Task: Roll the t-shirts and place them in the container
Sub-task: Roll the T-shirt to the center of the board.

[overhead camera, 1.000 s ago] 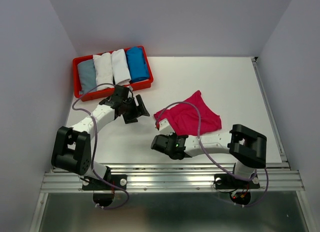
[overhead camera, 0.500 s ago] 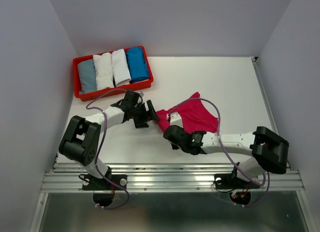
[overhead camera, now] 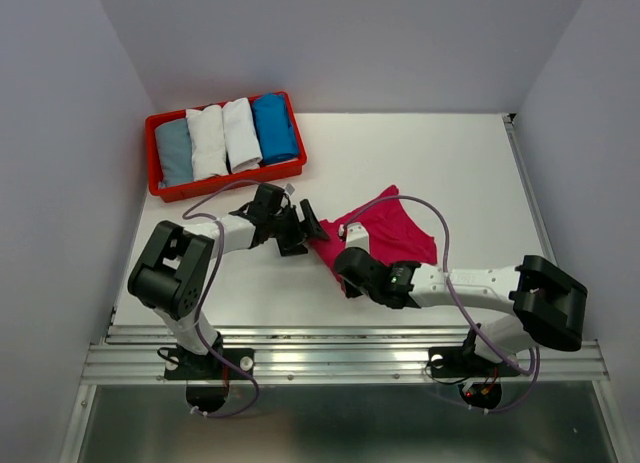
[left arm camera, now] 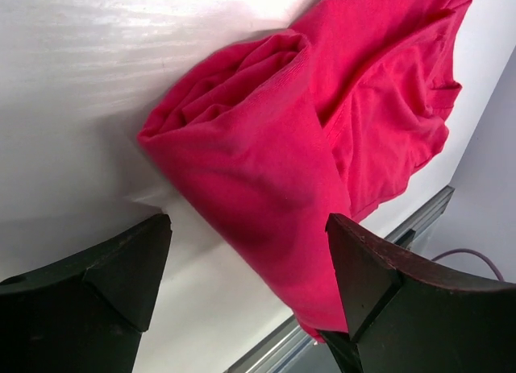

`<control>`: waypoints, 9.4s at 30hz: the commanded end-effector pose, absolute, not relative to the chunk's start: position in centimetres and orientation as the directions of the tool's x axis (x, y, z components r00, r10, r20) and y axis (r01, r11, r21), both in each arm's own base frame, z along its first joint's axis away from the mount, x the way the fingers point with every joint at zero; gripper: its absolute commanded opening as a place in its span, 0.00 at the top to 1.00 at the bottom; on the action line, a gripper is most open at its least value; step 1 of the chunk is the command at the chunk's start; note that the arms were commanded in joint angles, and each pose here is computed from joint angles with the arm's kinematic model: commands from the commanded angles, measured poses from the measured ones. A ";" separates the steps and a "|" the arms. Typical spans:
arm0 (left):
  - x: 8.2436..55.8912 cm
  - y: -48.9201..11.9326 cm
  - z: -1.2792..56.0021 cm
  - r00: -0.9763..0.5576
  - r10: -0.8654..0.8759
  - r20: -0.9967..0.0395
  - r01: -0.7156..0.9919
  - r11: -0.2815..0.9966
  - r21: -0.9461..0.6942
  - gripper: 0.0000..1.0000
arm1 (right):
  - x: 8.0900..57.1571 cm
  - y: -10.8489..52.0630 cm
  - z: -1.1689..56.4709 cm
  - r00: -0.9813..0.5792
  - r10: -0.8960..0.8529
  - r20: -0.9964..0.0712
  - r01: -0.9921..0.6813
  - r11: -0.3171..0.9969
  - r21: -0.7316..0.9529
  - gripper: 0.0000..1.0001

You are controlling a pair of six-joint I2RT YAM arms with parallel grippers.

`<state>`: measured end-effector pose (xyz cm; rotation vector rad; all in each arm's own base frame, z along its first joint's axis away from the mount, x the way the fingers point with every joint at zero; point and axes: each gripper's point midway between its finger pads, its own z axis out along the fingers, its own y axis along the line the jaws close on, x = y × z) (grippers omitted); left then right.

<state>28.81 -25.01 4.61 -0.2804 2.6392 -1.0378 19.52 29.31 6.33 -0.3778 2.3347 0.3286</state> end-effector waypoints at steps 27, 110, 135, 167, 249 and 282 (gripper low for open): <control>30.5 -26.0 5.5 -0.928 -0.344 -0.142 -0.181 0.751 -0.635 1.00 | 20.7 29.5 10.4 -0.583 -0.359 -0.729 -0.421 0.901 -0.107 0.11; 32.1 -21.5 14.4 -0.883 -0.307 -0.354 -0.031 0.792 -0.610 0.30 | 20.0 29.0 9.3 -0.805 0.357 -0.473 -0.125 0.678 0.724 0.99; 29.7 -28.9 14.1 -0.931 -0.124 -0.344 0.134 0.759 -0.637 0.46 | 19.8 26.0 8.0 -0.790 0.609 -0.073 0.213 0.385 0.898 0.99; 33.9 -34.3 10.6 -0.944 -0.059 -0.326 0.177 0.742 -0.647 0.51 | 21.9 16.8 10.4 -0.672 0.552 -0.493 0.242 0.794 0.558 0.35; 28.8 -23.9 8.7 -0.932 -0.153 -0.327 0.043 0.852 -0.522 0.61 | 22.2 24.7 7.7 -0.833 0.041 -0.552 -0.087 0.975 0.204 0.89; 27.7 -24.6 8.2 -0.937 -0.142 -0.320 0.041 0.863 -0.504 0.61 | 25.6 25.2 6.4 -0.780 -0.005 -0.626 -0.111 0.985 0.130 0.88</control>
